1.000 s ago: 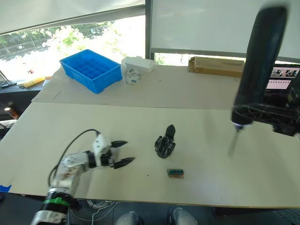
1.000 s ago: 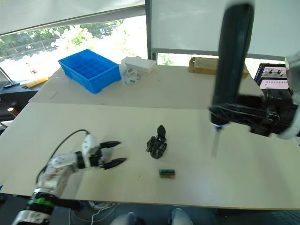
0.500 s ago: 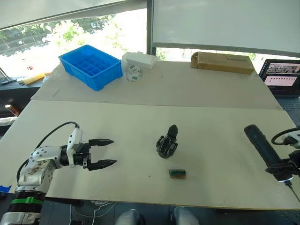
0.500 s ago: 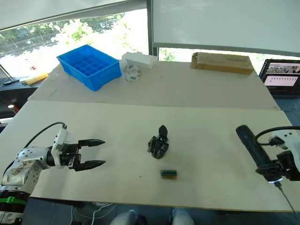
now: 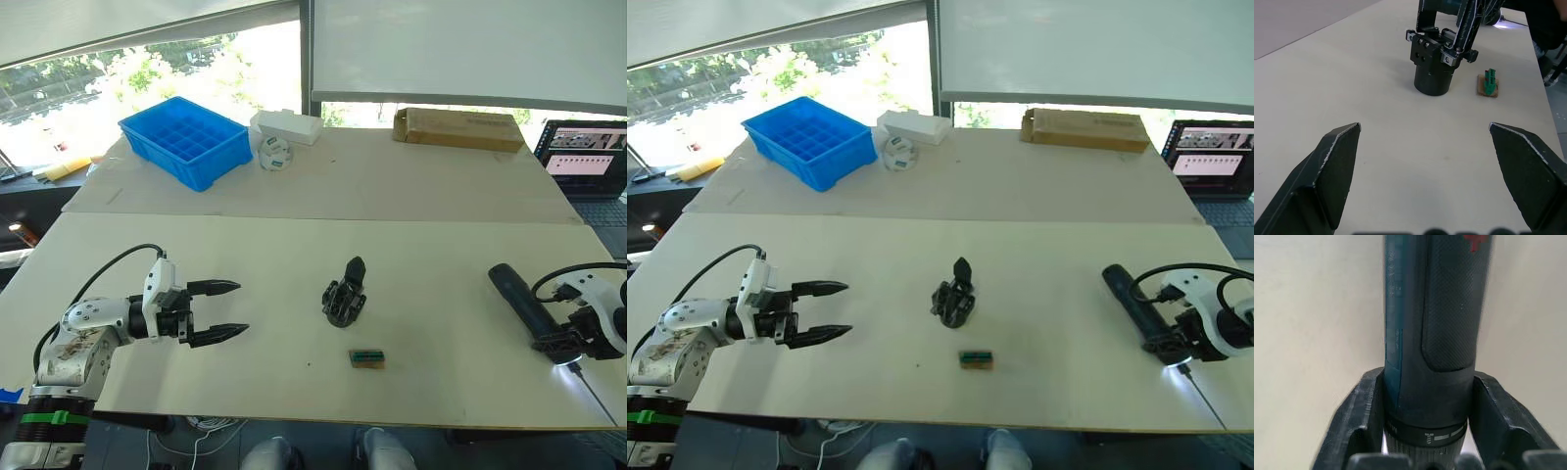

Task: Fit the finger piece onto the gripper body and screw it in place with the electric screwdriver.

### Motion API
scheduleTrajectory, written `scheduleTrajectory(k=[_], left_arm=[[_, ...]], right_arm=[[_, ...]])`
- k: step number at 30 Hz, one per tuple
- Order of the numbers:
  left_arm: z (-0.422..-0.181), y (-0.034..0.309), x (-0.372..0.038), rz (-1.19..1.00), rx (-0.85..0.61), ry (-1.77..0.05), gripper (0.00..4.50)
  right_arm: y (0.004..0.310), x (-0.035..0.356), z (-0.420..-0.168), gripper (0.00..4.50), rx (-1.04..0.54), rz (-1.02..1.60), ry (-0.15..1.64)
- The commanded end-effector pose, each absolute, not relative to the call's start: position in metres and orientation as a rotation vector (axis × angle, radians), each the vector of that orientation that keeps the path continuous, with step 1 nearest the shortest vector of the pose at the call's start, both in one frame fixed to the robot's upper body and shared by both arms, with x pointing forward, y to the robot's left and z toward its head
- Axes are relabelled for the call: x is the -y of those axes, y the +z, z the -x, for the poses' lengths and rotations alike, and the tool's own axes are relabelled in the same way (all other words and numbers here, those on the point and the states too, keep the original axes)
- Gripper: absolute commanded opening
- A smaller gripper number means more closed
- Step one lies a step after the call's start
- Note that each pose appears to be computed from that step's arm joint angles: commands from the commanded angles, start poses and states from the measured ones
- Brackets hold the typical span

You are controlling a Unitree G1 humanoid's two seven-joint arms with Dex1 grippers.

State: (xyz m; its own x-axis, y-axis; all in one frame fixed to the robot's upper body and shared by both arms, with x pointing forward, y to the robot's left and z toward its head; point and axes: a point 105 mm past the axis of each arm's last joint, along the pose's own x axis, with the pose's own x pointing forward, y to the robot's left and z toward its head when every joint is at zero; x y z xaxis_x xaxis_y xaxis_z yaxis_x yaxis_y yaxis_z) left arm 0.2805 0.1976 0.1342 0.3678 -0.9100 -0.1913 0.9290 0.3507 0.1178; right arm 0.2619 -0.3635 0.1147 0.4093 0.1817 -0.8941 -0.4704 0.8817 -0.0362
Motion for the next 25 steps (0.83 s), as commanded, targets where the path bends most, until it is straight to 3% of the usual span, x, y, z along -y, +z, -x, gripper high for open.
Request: scheduleTrajectory(k=[1,3,7,10,13,15,18,25], left_arm=[[-0.290,0.137,-0.209,-0.291,-0.117,-1.121,4.50],[-0.293,0.137,-0.216,-0.318,-0.122,-1.090,4.50],[-0.300,0.137,-0.233,-0.382,-0.122,-1.023,4.50],[-0.301,0.138,-0.243,-0.425,-0.100,-0.987,4.50],[-0.296,0.132,-0.257,-0.466,-0.131,-0.961,4.50],[-0.296,0.128,-0.264,-0.486,-0.147,-0.938,4.50],[-0.299,0.125,-0.273,-0.497,-0.150,-0.899,4.50],[-0.297,0.126,-0.272,-0.495,-0.140,-0.918,4.50]], right_arm=[[0.145,0.377,-0.260,4.02,-1.020,0.337,0.380],[0.159,0.379,-0.258,4.44,-0.983,0.360,0.382],[0.193,0.382,-0.257,4.44,-0.821,0.455,0.370],[0.220,0.350,-0.254,4.44,-0.505,0.525,0.544],[0.250,0.302,-0.230,4.44,-0.065,0.566,0.775],[0.251,0.283,-0.218,4.44,0.066,0.610,0.852],[0.232,0.259,-0.206,4.44,0.077,0.642,0.980],[0.207,0.240,-0.206,4.44,0.100,0.639,1.042]])
